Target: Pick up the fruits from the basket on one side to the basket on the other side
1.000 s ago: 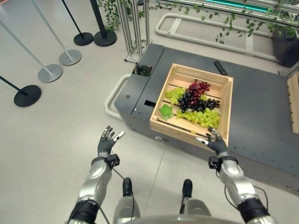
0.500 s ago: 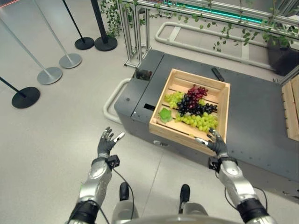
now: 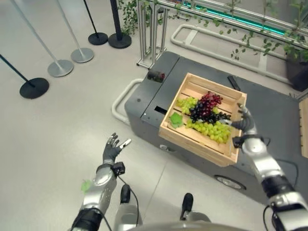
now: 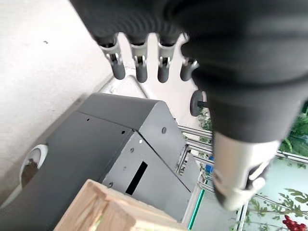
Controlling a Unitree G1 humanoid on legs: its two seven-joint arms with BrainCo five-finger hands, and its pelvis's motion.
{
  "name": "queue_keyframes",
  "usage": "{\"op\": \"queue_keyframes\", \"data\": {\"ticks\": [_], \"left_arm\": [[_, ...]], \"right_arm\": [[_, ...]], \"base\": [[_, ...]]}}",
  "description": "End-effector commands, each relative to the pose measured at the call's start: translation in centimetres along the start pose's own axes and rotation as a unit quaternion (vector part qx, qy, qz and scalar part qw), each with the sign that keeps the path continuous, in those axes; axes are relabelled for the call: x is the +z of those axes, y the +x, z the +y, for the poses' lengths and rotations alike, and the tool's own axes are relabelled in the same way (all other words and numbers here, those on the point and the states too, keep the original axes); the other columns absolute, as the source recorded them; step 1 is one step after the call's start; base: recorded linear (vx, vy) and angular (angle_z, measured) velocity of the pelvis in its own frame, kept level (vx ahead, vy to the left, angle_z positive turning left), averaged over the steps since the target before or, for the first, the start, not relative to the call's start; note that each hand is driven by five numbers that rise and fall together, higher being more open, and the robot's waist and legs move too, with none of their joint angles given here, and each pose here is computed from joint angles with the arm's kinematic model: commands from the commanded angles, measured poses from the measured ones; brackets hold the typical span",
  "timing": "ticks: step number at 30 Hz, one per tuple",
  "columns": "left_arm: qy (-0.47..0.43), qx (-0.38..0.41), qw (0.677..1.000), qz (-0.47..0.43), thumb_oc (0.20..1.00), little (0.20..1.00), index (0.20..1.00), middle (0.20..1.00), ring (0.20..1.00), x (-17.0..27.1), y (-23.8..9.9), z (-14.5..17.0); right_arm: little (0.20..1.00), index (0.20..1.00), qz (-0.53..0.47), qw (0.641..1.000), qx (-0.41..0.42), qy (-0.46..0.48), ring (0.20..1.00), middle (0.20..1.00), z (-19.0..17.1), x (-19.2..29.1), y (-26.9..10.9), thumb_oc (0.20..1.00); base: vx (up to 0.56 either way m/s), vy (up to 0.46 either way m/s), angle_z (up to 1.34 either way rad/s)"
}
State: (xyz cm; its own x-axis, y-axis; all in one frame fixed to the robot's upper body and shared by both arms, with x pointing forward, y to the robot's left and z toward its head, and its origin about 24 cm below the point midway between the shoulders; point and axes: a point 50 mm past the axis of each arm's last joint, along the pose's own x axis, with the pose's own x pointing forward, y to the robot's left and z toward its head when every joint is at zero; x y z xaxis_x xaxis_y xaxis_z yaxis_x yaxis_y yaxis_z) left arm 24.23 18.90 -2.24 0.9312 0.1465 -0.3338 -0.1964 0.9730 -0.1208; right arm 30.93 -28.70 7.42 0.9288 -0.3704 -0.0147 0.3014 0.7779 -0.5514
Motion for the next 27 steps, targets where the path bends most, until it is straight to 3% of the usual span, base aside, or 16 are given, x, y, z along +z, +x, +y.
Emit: {"op": "queue_keyframes", "data": {"ticks": [1,9,17,27], "left_arm": [[0.021,-0.047,0.997,-0.053,1.000,1.000,1.000,1.000,1.000,2.5,0.7,-1.7],[0.021,-0.081,0.994,-0.071,1.000,1.000,1.000,1.000,1.000,3.7,1.1,-3.4],[0.007,-0.094,0.991,-0.099,1.000,1.000,1.000,1.000,1.000,5.2,1.2,-4.1],[-0.007,-0.110,0.987,-0.116,1.000,1.000,1.000,1.000,1.000,6.1,1.0,-5.3]], "right_arm": [[1.000,1.000,-0.052,0.998,-0.021,-0.034,1.000,1.000,-1.9,3.4,1.9,1.000],[1.000,1.000,-0.030,0.985,-0.011,-0.171,1.000,1.000,-3.2,5.3,5.0,1.000],[1.000,1.000,0.020,0.959,-0.041,-0.280,1.000,1.000,-6.8,5.6,6.5,1.000],[1.000,1.000,0.046,0.958,-0.039,-0.280,1.000,1.000,-6.1,5.8,7.2,1.000]], "base": [[-0.04,0.033,0.04],[-0.07,0.036,0.02],[-0.01,-0.077,0.10],[-0.03,-0.065,-0.01]]}}
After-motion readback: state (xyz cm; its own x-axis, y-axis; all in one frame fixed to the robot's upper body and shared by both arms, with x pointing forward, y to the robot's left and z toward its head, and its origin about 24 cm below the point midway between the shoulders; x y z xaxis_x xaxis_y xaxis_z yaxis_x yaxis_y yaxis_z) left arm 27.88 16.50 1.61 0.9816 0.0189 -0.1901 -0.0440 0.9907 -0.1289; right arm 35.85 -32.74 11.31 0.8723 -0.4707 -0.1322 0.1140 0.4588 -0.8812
